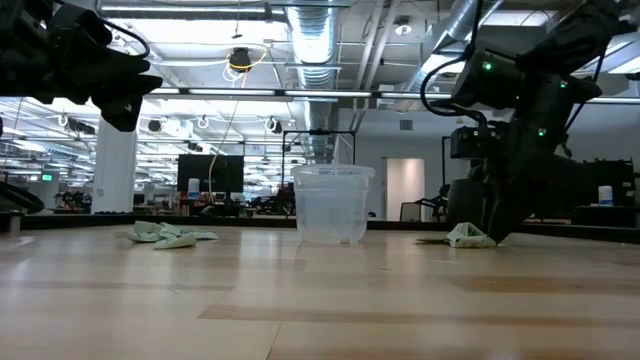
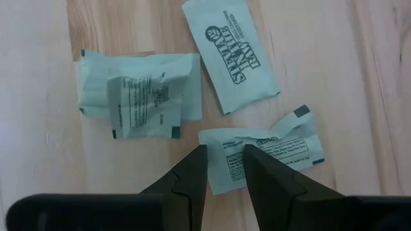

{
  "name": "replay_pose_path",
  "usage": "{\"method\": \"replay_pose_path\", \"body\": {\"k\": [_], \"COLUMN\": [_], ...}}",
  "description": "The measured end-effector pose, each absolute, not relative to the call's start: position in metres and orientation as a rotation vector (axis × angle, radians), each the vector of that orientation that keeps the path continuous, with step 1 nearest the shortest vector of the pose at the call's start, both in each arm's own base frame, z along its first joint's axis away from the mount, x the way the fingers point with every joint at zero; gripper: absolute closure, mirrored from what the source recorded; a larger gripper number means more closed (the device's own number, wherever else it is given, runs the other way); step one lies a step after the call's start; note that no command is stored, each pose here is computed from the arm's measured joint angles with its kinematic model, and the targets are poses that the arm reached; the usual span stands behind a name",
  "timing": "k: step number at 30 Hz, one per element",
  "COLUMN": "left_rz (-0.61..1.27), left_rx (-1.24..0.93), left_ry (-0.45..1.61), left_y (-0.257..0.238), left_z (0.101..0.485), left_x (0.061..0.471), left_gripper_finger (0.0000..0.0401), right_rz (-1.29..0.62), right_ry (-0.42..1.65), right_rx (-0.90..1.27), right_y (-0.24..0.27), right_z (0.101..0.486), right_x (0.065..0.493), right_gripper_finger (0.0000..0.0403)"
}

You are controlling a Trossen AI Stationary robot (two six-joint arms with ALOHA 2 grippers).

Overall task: Pick and place items into bin
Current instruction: Put the green stevia packet into the top transparent bin

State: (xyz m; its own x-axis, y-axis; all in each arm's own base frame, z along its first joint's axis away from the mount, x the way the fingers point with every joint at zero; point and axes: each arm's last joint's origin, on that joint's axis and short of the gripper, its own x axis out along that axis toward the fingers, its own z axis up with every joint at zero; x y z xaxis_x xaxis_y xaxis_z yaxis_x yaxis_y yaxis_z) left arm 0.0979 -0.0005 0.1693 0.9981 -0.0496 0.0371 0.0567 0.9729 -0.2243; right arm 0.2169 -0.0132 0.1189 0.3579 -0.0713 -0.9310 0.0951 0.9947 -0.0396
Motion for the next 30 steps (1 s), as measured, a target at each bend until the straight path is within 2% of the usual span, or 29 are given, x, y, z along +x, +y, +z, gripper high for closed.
{"method": "replay_pose_path", "body": {"k": [8, 25, 30], "left_rz": [-0.054, -0.054, -0.054], "left_rx": [-0.227, -0.227, -0.227], "left_ry": [-0.031, -0.031, -0.032], "left_y": [0.0, 0.0, 0.0], "left_z": [0.169, 0.169, 0.169], "left_x": [0.098, 0.098, 0.098], "left_gripper_finger": [0.0287, 0.0287, 0.0287], "right_rz": [-0.111, -0.148, -0.223], "right_ry": [1.199, 1.167, 1.124], "right_rx": [0.023, -0.001, -0.043], "right_y": [-0.013, -0.015, -0.017], "right_z": [0.118, 0.121, 0.132], "right_x": [0.217, 0.217, 0.213], "right_gripper_finger": [0.0318, 0.0397, 0.0397]}}
